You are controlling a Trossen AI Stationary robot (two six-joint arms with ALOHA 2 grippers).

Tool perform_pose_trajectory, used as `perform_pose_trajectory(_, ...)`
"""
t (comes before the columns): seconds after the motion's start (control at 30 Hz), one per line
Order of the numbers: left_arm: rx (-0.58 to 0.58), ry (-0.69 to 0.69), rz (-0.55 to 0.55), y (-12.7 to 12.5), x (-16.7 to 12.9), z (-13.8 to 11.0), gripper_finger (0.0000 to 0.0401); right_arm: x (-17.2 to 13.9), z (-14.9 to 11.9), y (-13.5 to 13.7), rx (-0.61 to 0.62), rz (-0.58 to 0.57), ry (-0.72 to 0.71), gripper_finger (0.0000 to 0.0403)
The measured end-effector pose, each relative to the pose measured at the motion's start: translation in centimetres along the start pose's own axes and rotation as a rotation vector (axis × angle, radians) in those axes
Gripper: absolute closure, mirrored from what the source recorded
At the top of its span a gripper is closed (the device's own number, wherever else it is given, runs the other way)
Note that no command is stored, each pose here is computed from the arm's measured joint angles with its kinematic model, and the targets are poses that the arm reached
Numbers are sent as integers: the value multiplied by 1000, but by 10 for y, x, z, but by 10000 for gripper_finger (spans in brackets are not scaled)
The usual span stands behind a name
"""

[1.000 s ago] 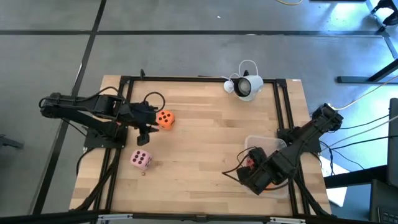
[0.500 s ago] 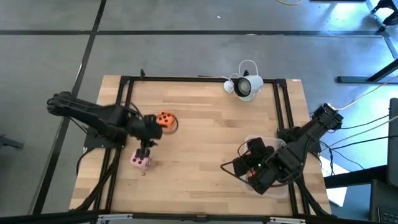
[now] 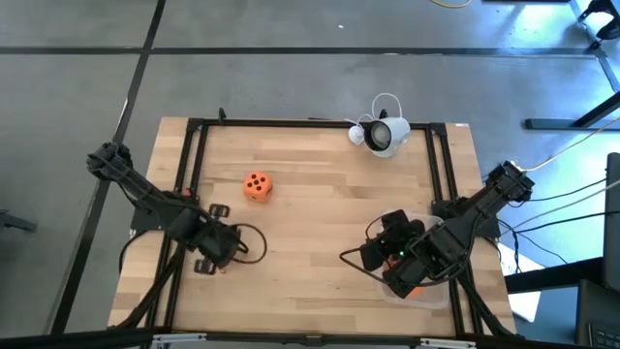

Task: Pick & Place Dice
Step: Put the small red die into the transparent bin

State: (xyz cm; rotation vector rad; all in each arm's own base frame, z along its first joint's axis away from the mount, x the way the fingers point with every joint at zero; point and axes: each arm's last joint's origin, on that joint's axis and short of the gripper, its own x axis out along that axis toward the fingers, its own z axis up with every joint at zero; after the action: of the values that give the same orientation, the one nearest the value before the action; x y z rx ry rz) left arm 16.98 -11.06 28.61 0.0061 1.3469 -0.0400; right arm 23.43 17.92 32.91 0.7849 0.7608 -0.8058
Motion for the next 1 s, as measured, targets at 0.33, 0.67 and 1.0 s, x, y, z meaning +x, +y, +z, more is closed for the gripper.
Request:
perform_pose_trajectory(0.33, -810, -134, -65, -40, -10, -26, 315, 2, 5, -3, -98, -41, -8, 234)
perform_pose_trajectory(0.67, -1203, -119, -31, -98, 31, -36, 315, 8, 18, -11, -378, -158, -24, 234)
perform_pose_trajectory(1.0, -1301, -26, 110, -105, 76, -15, 315, 6, 16, -12, -506, -154, -78, 234)
